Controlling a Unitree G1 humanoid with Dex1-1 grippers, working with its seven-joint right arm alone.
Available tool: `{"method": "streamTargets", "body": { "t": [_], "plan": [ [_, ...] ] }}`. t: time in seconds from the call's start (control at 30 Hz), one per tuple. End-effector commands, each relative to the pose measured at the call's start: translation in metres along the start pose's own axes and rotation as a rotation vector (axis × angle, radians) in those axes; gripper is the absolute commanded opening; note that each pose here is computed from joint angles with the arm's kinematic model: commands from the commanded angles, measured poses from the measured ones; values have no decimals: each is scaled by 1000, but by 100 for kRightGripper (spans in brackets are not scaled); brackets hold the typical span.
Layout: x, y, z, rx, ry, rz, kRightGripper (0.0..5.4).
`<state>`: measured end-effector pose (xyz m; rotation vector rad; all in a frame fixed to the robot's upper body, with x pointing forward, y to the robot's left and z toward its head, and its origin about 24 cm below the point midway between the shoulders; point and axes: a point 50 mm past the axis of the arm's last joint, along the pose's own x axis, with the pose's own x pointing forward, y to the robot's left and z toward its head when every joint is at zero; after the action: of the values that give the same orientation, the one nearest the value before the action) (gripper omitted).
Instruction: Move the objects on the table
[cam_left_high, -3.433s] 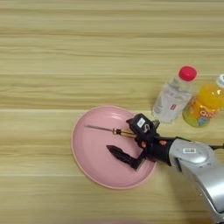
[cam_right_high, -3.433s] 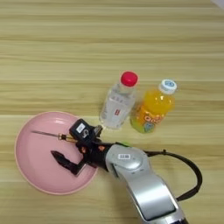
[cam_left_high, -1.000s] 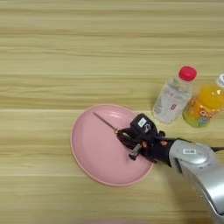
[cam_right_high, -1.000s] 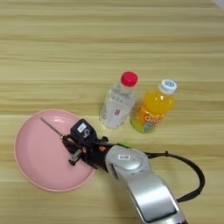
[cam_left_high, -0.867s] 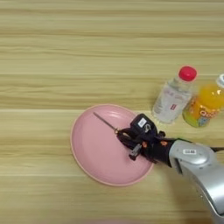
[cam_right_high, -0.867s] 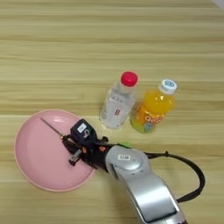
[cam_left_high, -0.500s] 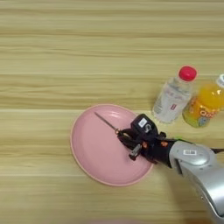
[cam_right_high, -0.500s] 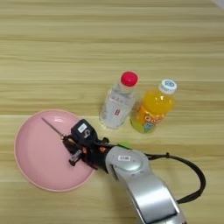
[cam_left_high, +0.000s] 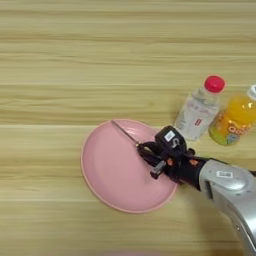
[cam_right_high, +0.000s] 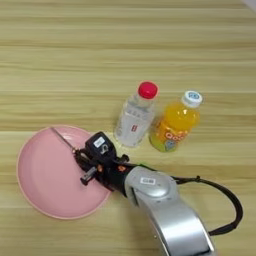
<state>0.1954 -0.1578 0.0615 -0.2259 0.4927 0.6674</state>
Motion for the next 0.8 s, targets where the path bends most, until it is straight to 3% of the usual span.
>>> {"method": "streamTargets", "body": {
  "t": [0.03,0.37,0.8],
  "plan": [
    [-14,-9,23,-64,-108,-71,85],
    [-43,-22,25,-34,-132,-206,85],
    [-63,-32,13,12,-94,-292,85]
  ]
}}
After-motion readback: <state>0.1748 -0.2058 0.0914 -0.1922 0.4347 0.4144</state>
